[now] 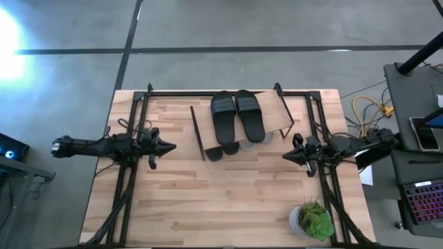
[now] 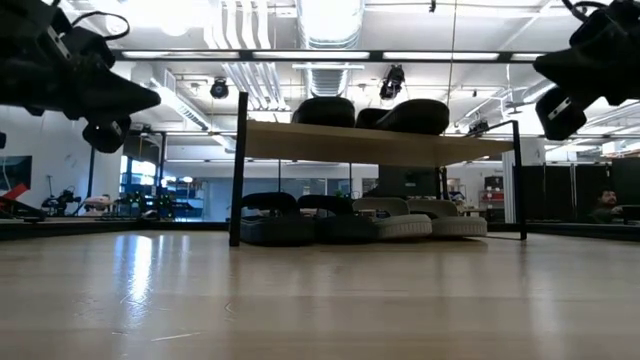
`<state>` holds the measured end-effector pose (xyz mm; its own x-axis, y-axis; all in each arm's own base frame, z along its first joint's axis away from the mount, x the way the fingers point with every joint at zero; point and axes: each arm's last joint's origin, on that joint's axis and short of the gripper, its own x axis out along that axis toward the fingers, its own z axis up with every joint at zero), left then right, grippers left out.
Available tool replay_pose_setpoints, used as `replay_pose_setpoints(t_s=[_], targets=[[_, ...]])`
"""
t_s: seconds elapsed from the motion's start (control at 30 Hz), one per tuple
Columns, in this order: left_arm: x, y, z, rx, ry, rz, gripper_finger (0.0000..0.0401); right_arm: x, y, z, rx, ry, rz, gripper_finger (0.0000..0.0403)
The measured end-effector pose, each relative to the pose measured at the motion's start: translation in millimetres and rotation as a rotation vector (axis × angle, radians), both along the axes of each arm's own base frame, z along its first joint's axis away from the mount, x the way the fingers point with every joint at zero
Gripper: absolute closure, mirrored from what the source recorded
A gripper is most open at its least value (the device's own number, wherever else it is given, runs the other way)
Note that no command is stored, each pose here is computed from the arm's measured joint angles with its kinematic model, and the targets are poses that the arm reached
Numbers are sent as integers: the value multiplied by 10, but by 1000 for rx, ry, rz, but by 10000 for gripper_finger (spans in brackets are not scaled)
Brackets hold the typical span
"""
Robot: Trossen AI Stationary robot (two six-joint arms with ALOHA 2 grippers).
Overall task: Pick and place slides into the shelf
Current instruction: Return to Home Position
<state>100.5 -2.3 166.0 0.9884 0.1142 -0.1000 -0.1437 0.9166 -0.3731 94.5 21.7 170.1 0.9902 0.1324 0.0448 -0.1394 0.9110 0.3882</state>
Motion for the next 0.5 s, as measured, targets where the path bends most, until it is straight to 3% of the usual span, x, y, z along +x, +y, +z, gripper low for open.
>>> replay_pose_setpoints(t_s=[0.5], targets=[[74, -5, -62, -3, 58, 4, 401, 13, 4, -24, -1, 29, 1, 394]])
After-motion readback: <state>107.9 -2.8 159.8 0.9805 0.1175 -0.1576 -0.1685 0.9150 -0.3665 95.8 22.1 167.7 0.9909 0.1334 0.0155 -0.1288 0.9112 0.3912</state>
